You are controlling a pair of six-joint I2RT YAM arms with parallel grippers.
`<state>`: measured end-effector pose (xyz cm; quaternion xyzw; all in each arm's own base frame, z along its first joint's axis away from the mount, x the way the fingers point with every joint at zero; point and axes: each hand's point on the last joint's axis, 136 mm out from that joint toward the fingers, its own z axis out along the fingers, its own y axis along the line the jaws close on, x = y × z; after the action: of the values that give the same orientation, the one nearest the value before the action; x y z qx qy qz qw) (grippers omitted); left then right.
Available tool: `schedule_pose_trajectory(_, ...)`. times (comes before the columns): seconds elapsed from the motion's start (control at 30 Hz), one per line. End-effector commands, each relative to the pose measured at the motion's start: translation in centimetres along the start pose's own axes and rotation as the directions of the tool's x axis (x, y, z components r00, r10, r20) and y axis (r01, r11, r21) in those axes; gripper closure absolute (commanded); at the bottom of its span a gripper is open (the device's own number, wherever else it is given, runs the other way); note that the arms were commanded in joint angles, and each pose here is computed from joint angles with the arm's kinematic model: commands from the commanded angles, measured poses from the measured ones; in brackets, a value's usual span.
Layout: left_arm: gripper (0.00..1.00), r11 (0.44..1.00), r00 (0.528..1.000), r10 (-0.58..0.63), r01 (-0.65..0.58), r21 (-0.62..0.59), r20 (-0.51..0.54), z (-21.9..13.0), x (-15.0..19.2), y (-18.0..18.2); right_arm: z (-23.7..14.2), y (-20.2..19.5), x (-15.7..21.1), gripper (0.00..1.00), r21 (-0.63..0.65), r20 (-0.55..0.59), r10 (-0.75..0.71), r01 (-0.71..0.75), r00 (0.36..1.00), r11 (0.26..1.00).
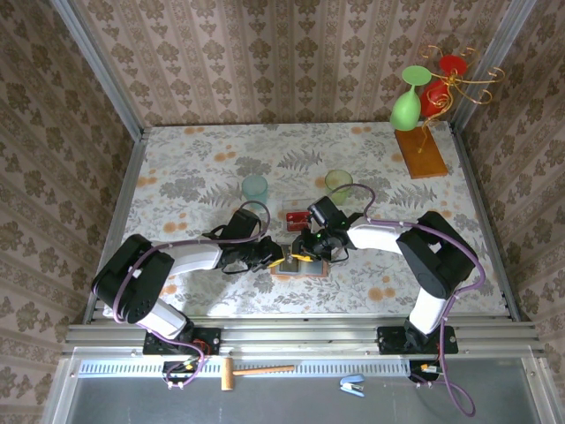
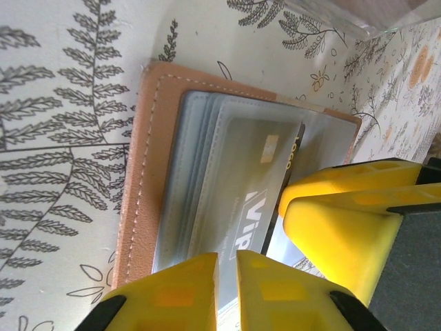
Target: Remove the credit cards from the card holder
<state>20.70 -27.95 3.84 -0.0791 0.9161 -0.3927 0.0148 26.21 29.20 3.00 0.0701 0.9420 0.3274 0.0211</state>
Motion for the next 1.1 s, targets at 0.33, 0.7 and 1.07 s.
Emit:
schedule_pose_trajectory(0.33, 0.85, 0.999, 1.0, -0.01, 0.01, -0.041, -0.014, 0.3, 0.6, 1.8, -0.2, -0.9, -0.2, 0.76, 0.079, 0.006, -0.035, 0.035, 0.999, 0.996)
schedule_pose_trajectory(0.7, 0.85, 0.999, 1.0, -0.017, 0.016, -0.045, -0.011, -0.1, 0.9, 2.1, 0.3, -0.2, -0.2, 0.77, 0.045, -0.013, -0.042, 0.043, 0.999, 0.998)
schedule_pose_trajectory(1.07, 0.85, 0.998, 0.999, -0.03, 0.03, -0.053, 0.012, -0.7, 1.5, 2.8, 0.9, 0.3, 0.1, 0.77, 0.028, -0.042, -0.05, 0.052, 0.998, 0.998)
